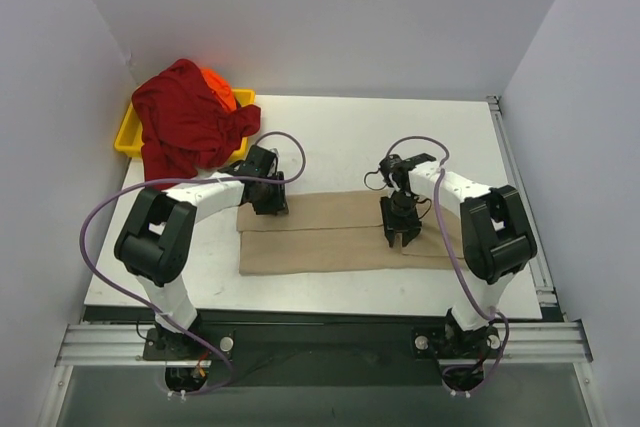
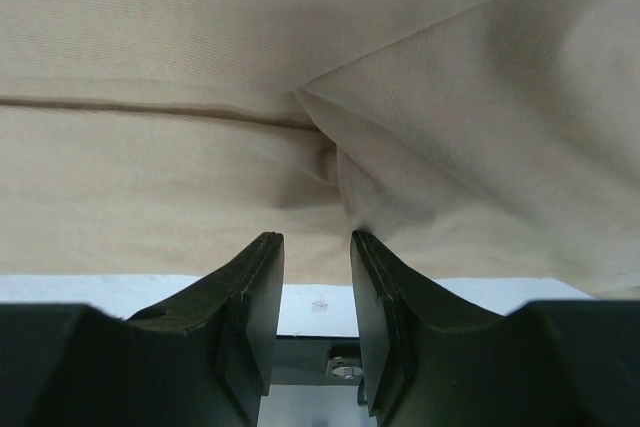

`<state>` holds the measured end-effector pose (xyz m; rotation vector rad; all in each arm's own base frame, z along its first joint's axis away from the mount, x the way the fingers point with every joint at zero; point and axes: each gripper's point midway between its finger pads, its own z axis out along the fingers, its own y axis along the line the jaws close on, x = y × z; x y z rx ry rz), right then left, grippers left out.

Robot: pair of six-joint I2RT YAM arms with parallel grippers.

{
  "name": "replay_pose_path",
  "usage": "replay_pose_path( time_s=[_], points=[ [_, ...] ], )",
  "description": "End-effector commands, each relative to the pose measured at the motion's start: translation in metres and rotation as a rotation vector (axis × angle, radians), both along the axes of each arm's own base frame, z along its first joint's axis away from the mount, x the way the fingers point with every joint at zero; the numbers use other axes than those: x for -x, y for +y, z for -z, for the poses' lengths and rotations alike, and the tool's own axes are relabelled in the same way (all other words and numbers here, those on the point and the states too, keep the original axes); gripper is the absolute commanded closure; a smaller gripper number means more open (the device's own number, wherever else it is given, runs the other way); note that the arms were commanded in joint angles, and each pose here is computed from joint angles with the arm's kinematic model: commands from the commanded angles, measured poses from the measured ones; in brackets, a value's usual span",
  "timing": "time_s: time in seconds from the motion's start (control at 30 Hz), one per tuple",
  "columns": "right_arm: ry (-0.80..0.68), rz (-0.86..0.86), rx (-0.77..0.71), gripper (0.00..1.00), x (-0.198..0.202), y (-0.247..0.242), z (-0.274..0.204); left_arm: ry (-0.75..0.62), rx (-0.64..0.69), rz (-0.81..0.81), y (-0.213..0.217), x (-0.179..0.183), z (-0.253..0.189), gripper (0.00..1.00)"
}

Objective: Fold and stack the t-shirts
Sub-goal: Fold the other side of the tshirt into a rectangle

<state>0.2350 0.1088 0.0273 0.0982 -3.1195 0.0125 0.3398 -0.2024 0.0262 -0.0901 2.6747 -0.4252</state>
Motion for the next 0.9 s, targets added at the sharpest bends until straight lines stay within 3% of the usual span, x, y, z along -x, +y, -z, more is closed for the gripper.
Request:
replay_pose_path(
  time_s=[0.0, 0.33, 0.73, 0.87],
  points=[
    [0.018, -0.001, 0.079, 0.66, 0.008, -0.013, 0.002, -0.018, 0.002, 0.006, 0.000, 0.003, -0.010, 0.52],
    [0.059, 0.006, 0.142, 0.67, 0.019, -0.025, 0.009, -0.015, 0.007, 0.004, -0.002, 0.001, -0.008, 0.52],
    [0.081, 0.012, 0.135, 0.89, 0.027, -0.025, -0.005, -0.009, 0.006, 0.000, -0.002, 0.002, -0.006, 0.52],
    [0.090, 0.007, 0.101, 0.91, 0.028, -0.019, -0.013, -0.010, 0.009, 0.001, -0.003, 0.001, -0.007, 0.52]
  ],
)
